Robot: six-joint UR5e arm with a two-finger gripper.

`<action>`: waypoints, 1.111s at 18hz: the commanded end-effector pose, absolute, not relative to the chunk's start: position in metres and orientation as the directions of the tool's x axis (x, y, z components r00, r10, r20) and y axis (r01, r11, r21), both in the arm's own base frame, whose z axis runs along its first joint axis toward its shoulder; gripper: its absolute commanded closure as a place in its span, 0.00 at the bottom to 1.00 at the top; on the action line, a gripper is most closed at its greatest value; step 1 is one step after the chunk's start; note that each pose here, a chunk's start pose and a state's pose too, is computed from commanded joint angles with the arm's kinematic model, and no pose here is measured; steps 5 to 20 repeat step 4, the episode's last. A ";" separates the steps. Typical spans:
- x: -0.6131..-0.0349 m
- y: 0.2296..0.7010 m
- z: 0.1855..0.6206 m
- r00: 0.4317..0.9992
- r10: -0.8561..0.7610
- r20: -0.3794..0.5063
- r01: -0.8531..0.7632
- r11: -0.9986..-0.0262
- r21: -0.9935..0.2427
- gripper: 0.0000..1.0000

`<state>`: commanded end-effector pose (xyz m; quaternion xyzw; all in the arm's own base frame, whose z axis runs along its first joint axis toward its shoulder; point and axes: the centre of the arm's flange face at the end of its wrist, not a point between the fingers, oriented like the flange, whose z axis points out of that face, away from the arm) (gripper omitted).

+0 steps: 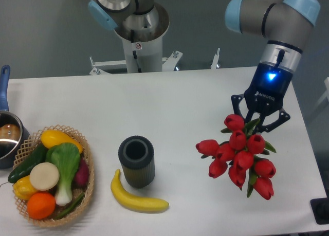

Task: Pick up the flowers from the table
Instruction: 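Lift the gripped red tulips up off the table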

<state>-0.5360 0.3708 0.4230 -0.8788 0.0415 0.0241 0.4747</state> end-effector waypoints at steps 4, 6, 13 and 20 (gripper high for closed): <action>-0.536 0.371 0.428 0.995 -0.048 -0.086 -0.098 -0.540 -0.836 0.81; -0.536 0.371 0.428 0.995 -0.048 -0.086 -0.098 -0.540 -0.836 0.81; -0.536 0.371 0.428 0.995 -0.048 -0.086 -0.098 -0.540 -0.836 0.81; -0.536 0.371 0.428 0.995 -0.048 -0.086 -0.098 -0.540 -0.836 0.81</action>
